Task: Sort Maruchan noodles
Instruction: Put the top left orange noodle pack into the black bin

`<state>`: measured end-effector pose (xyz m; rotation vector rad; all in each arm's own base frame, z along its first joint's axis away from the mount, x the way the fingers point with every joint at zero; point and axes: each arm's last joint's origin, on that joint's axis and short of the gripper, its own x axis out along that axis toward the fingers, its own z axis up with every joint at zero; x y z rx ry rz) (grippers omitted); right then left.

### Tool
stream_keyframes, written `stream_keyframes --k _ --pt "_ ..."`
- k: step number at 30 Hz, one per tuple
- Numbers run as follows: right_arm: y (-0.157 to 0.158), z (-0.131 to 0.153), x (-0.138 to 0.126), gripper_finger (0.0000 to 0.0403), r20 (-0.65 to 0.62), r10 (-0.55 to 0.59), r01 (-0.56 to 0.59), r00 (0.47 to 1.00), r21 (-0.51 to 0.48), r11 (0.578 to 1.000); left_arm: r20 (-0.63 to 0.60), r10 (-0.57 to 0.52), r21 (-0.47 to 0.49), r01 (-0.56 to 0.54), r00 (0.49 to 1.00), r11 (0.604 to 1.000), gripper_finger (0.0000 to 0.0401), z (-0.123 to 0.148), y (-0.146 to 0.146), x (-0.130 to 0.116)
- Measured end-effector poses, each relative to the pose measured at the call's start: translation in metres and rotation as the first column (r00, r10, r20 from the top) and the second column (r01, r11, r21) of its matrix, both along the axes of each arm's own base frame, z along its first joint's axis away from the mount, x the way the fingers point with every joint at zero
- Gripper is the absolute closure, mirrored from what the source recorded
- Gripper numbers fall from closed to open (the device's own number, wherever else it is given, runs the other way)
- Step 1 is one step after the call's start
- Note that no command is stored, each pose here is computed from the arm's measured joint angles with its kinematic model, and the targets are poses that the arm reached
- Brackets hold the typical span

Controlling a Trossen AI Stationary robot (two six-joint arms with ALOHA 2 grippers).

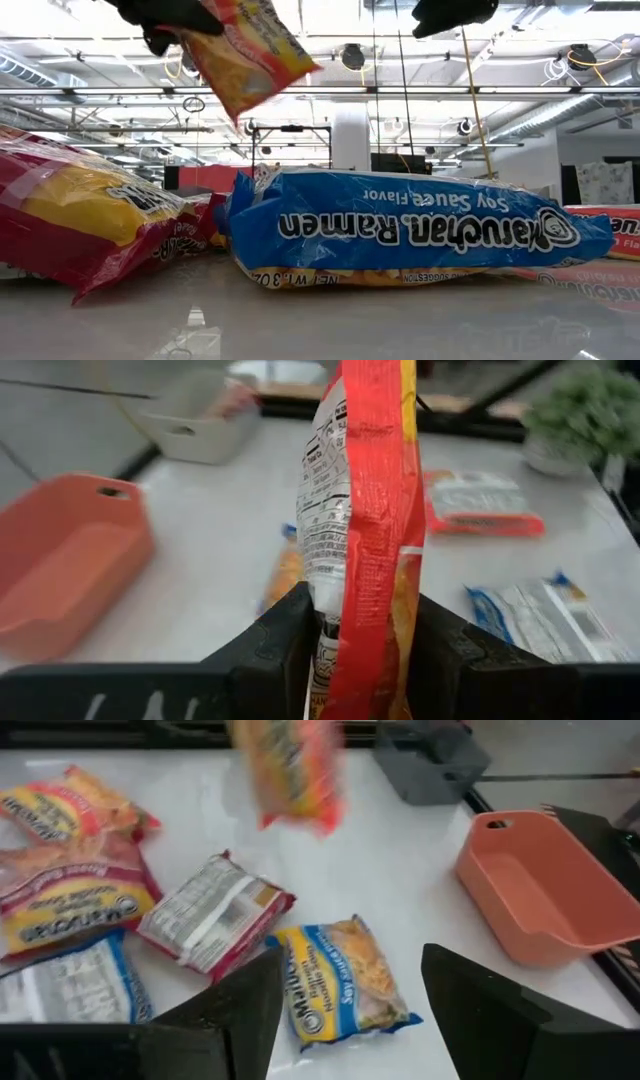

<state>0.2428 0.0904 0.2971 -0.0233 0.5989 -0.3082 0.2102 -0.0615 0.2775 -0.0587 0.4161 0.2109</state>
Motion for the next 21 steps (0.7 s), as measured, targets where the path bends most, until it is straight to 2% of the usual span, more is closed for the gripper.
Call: stream_keyframes --k 9,14,16,21 --pt "0.005 -0.001 0.0 0.0176 -0.013 0.041 -0.041 0.999 -0.03 0.999 0.076 0.136 0.027 -0.138 0.988 0.99 0.028 0.024 0.027 -0.033" --pt "0.005 -0.002 0.0 0.0177 -0.022 0.056 -0.058 0.998 -0.051 0.997 0.077 0.268 0.055 -0.272 0.96 0.961 0.028 0.029 0.046 -0.053" --pt "0.005 -0.001 0.0 0.0177 -0.021 0.056 -0.057 0.998 -0.05 0.997 0.066 0.364 0.055 -0.368 0.929 0.928 0.028 0.028 0.055 -0.062" --pt "0.006 0.0 0.002 0.0177 0.002 0.054 -0.054 0.999 -0.041 0.998 0.056 0.586 0.068 -0.589 0.808 0.805 0.028 0.025 0.073 -0.083"
